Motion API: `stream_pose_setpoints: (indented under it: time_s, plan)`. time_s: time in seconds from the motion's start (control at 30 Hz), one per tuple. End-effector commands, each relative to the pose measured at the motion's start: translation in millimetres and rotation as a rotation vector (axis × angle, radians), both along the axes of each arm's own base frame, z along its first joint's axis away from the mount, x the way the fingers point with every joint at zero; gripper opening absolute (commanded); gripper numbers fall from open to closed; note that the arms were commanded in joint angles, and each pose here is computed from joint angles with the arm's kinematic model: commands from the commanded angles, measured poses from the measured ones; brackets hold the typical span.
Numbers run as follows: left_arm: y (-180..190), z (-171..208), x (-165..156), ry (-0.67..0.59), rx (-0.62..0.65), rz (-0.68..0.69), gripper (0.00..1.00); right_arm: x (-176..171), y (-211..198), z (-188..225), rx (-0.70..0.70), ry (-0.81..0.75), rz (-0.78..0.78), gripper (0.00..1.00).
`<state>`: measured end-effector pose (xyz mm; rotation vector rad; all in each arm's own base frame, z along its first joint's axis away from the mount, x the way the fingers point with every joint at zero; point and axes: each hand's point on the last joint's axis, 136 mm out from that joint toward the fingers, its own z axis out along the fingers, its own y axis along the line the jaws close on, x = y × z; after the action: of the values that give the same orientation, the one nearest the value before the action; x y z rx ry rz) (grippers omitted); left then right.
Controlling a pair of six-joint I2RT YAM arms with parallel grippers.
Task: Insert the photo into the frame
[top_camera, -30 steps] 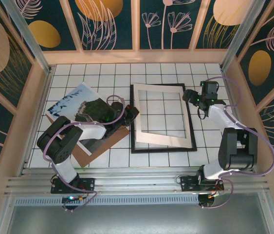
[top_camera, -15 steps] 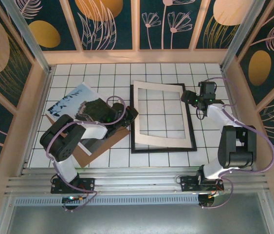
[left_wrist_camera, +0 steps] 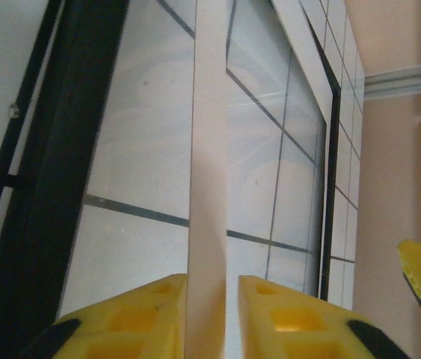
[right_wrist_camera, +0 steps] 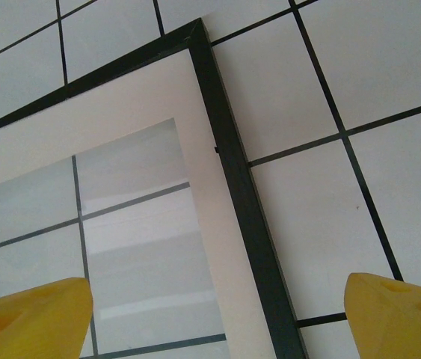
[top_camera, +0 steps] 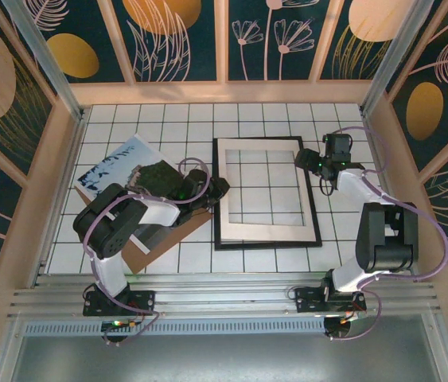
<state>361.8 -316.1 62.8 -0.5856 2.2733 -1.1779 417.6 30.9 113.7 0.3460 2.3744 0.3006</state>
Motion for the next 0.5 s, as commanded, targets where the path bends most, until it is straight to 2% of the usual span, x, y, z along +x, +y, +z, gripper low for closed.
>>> stream_pose_setpoints:
  time_s: [0.0, 0.27, 0.47]
  plan:
    - [-2, 1, 3, -0.023, 0.048, -0.012, 0.35, 8, 5, 3, -0.015, -0.024, 0.023, 0.88]
    - [3, -3, -1, -0.037, 0.173, -0.072, 0.52, 12, 13, 1, -0.01, -0.022, 0.041, 0.88]
    - [3, -6, -4, -0.04, 0.238, -0.121, 0.58, 14, 19, -1, -0.013, -0.017, 0.052, 0.88]
